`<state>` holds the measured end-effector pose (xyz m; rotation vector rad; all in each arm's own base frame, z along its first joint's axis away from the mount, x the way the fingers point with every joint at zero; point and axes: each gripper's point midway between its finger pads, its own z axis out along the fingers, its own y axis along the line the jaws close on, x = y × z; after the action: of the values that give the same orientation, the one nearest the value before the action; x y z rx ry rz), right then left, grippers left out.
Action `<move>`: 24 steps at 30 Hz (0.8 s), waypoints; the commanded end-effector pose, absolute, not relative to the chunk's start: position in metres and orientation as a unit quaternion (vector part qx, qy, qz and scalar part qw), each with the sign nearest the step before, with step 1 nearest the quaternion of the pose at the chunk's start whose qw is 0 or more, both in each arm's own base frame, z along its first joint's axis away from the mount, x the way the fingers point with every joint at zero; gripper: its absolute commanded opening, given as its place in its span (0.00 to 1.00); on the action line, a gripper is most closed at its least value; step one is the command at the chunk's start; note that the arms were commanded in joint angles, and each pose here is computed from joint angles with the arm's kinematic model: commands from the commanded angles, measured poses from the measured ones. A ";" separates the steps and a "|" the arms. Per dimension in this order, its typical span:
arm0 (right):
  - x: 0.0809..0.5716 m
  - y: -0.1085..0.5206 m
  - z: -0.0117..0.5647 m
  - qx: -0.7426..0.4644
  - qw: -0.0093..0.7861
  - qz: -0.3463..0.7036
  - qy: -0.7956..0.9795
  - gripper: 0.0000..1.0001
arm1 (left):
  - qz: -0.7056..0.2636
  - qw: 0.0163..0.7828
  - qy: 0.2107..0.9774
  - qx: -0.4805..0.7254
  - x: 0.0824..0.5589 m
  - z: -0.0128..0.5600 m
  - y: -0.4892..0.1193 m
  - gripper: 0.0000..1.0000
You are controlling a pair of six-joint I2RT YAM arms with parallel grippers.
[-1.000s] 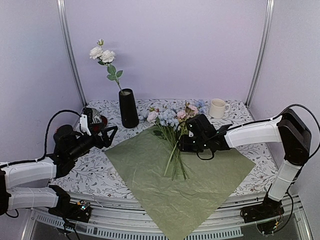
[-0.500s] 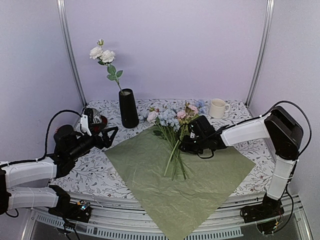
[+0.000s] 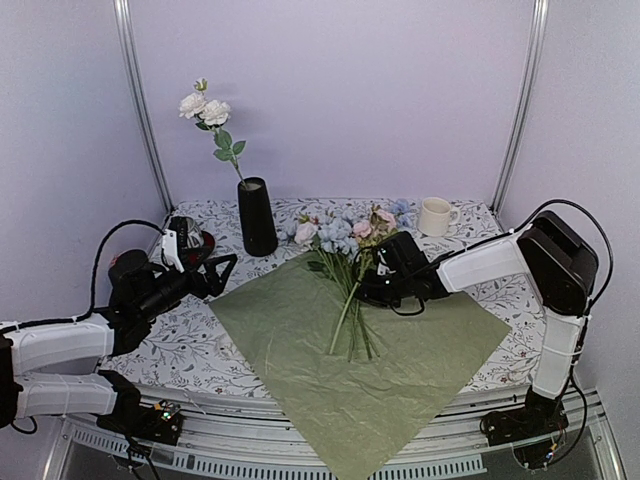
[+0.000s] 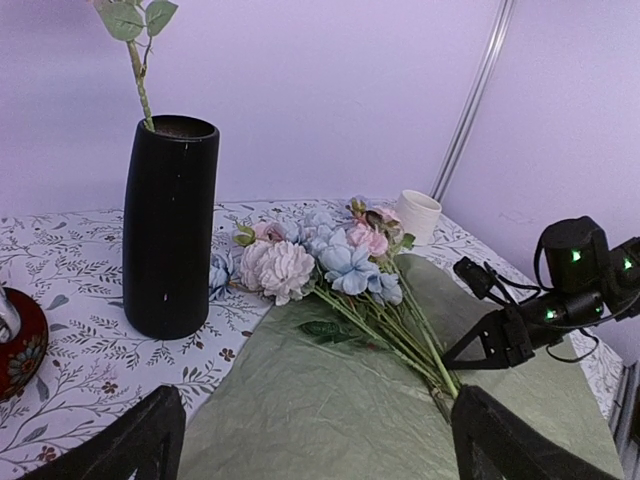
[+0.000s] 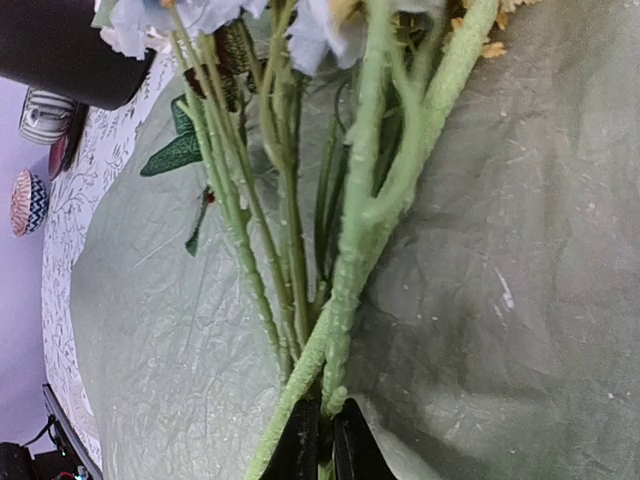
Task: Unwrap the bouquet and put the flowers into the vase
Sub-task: Pick up the fake flower from the flattened wrapping paper.
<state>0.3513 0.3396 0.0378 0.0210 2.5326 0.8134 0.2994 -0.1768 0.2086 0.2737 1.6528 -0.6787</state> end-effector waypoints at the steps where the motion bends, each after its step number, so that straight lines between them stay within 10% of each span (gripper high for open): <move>1: 0.361 0.338 0.056 0.023 0.261 0.314 0.913 0.06 | -0.297 0.624 0.711 0.130 0.297 0.211 -0.180 0.95; 24: 0.316 0.293 0.164 -0.057 0.409 0.352 0.840 0.04 | -0.315 0.627 0.697 0.146 0.288 0.217 -0.185 0.97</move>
<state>0.3250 0.2905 0.1320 -0.0235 2.2414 0.8362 0.2975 -0.1795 0.2109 0.2933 1.6386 -0.6886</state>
